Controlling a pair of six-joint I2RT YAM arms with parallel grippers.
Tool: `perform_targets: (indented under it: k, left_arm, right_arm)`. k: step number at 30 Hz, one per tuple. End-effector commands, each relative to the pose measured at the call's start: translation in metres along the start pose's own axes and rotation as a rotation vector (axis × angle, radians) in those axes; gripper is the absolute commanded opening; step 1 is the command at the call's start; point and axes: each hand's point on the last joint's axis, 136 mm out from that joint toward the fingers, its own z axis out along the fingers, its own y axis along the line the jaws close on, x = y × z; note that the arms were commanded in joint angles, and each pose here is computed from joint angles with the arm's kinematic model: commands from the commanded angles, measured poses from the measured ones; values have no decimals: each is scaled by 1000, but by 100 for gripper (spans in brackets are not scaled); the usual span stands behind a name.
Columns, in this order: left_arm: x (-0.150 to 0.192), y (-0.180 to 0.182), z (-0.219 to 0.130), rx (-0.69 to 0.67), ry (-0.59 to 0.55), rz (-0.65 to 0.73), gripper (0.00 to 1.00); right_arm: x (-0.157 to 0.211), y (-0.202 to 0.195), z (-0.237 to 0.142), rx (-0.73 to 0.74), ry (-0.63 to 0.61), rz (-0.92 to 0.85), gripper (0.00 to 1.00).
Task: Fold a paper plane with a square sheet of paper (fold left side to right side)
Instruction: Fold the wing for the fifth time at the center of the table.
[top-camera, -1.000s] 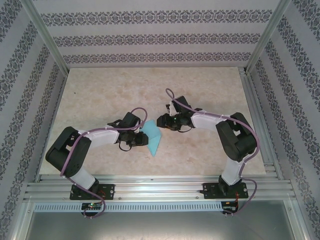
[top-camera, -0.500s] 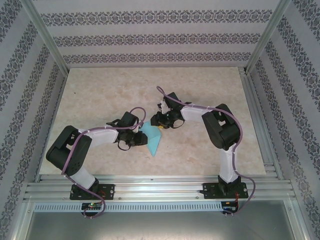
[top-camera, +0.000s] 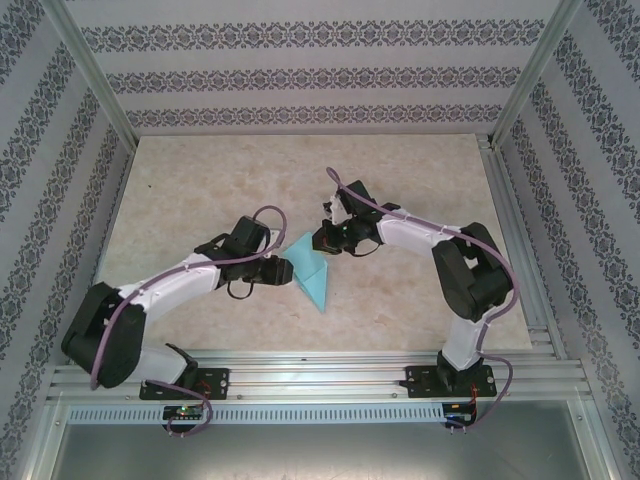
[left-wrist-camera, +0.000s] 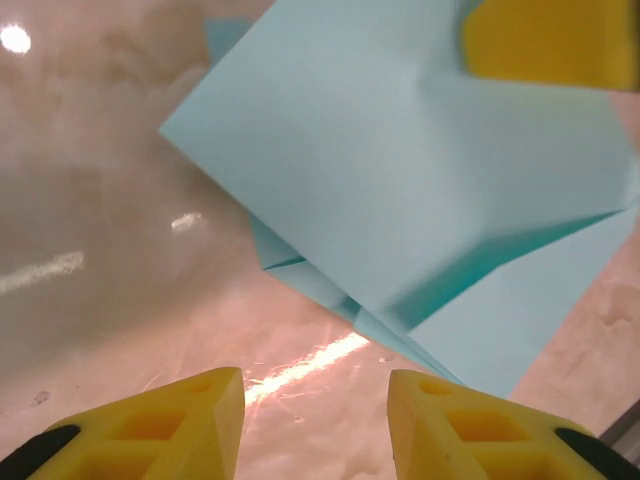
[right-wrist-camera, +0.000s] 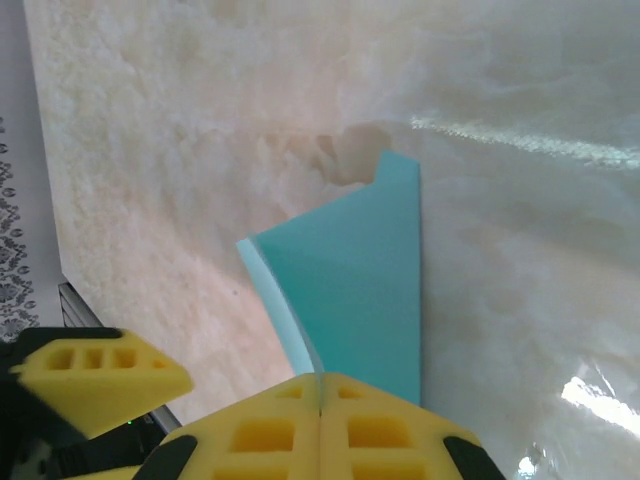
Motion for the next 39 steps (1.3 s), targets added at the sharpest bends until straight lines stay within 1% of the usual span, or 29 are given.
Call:
perform_targets:
  k: [1,4,7,10,12,15,18,22,29,31,33,36,39]
  left_arm:
    - [0,-32,-26,-21,-25,176,44]
    - [7,-60,-24,-32,-12,231,47]
    - [11,-85,-9,-50,2,257,50]
    - [14,-95,11,-124,27,285,55]
    - [13,-98,22,-178,39,301,57]
    - [15,-96,36,-253,54,308,62]
    - [18,-90,48,-294,61,283,63]
    - [23,-87,61,-320,83,281,64]
    - [33,-97,87,-326,128,323,63]
    - [35,-95,91,-344,138,330,62]
    - [36,-88,93,-384,143,336,58]
    - [37,-79,93,-428,145,341,49]
    - [38,-77,93,-425,143,339,39]
  right_arm:
    - [11,-20,-13,109,9,69,0]
    - [14,-28,-18,155,-5,111,0]
    - [16,-32,-21,171,-30,143,0]
    - [19,-35,-21,178,-35,157,0]
    - [20,-37,-19,178,-40,168,0]
    - [22,-38,-16,174,-42,180,0]
    - [23,-40,-15,173,-41,190,0]
    - [25,-43,-13,178,-37,194,0]
    - [27,-48,-6,177,-27,211,0]
    - [27,-48,-5,176,-27,209,0]
    - [28,-50,-5,182,-25,213,0]
    - [29,-51,-4,183,-23,214,0]
    - [29,-53,-3,186,-20,218,0]
